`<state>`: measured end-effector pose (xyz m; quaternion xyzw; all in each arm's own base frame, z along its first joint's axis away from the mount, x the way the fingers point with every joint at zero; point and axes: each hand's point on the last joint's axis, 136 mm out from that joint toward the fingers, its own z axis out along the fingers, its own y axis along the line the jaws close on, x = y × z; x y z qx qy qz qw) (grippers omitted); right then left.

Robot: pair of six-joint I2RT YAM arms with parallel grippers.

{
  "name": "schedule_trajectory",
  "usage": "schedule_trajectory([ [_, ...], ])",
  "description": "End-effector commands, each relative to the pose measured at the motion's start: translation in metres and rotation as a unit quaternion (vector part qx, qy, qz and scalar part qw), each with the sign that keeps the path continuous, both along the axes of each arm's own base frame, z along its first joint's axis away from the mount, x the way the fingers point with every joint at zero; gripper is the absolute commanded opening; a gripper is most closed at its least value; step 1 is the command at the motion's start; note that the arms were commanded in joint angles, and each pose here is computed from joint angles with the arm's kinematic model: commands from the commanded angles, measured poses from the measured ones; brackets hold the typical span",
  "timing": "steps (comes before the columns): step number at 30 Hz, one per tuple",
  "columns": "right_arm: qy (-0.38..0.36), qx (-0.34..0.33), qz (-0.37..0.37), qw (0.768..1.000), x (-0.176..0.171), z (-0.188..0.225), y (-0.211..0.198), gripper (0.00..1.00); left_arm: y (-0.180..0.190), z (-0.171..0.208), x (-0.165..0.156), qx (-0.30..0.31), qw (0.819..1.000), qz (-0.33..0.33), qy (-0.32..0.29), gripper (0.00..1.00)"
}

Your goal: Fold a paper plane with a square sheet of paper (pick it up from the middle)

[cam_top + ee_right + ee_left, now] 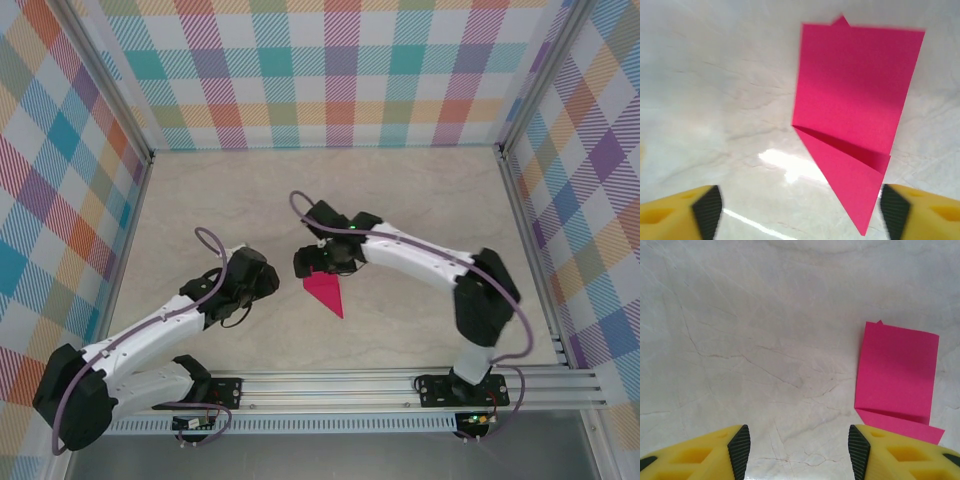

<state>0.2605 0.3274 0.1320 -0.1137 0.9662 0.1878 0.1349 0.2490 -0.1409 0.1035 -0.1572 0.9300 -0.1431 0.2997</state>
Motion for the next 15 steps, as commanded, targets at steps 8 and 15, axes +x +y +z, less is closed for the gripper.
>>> schedule_trajectory([
  [8,0.06,0.244,-0.042,0.967,0.008,0.002,-0.051,0.36,-0.06,-0.019,0.013,-0.061,0.992,-0.087,0.072,0.51],
  [15,0.118,0.276,-0.021,0.954,-0.003,-0.02,-0.038,0.0,-0.08,-0.034,0.021,-0.094,0.987,-0.079,0.102,0.36],
])
